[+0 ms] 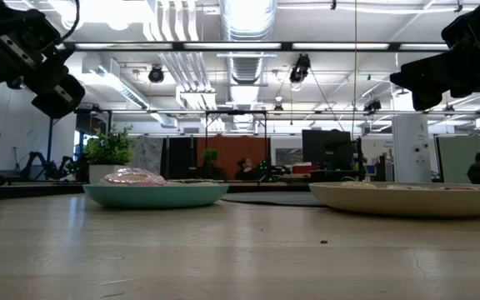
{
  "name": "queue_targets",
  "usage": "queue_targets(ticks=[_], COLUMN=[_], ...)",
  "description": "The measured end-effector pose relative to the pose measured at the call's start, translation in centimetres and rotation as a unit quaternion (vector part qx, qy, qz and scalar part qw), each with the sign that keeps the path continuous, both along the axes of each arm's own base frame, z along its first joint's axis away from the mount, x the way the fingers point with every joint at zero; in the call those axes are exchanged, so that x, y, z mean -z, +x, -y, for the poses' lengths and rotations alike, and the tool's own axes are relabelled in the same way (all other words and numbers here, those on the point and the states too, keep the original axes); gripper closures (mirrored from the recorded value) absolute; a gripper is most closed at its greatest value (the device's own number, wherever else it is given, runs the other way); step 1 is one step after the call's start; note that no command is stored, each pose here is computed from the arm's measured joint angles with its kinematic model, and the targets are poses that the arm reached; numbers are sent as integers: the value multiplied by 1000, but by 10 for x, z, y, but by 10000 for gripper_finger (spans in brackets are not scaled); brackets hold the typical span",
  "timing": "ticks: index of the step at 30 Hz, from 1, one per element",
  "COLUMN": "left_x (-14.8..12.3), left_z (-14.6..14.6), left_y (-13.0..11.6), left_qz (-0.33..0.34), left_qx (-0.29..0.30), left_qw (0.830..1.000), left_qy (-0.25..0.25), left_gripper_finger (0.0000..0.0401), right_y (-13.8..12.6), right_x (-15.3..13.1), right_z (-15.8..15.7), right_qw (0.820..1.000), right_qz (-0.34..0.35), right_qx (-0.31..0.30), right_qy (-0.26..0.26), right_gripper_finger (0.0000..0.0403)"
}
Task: Pick & Place donuts
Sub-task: Return to Home Position
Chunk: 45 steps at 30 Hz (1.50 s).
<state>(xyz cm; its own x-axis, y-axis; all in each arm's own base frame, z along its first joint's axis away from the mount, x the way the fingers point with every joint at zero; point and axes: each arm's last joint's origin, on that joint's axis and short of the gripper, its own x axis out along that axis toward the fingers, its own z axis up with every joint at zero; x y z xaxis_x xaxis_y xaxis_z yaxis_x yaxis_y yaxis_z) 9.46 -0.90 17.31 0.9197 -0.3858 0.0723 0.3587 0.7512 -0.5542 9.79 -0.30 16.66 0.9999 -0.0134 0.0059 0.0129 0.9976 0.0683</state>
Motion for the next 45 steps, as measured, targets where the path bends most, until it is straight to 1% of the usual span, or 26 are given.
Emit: queue_targets(ticks=[2,3,5,7,10,13,15,18,22,28,32,45], left_x=[0,1,1,1,1,2,2,2,2,1,1,0], left_z=[0,0,0,0,0,0,0,0,0,0,0,0], left_y=[0,0,0,0,0,0,0,0,0,1,1,1], left_qz=[17,29,53,74,99,113,114,110,115,107,100,103], left_qx=[-3,-6,-9,-12,-16,-19,-20,-19,-23,-22,-21,-22], left_qw=[999,997,989,979,963,951,950,952,948,960,964,965], left_qy=[44,75,138,189,249,288,292,283,297,260,244,242], left_gripper_finger=[229,229,229,229,229,229,229,229,229,229,229,229], right_y=[0,0,0,0,0,0,0,0,0,0,0,0], right_x=[0,0,0,0,0,0,0,0,0,0,0,0], right_z=[0,0,0,0,0,0,0,0,0,0,0,0], right_qw=[1000,1000,1000,1000,1000,1000,1000,1000,1000,1000,1000,1000], right_qz=[0,0,0,0,0,0,0,0,0,0,0,0], right_qx=[0,0,0,0,0,0,0,0,0,0,0,0], right_qy=[1,1,0,1,0,0,1,0,0,0,0,0], right_gripper_finger=[275,275,275,275,275,275,275,275,275,275,275,275])
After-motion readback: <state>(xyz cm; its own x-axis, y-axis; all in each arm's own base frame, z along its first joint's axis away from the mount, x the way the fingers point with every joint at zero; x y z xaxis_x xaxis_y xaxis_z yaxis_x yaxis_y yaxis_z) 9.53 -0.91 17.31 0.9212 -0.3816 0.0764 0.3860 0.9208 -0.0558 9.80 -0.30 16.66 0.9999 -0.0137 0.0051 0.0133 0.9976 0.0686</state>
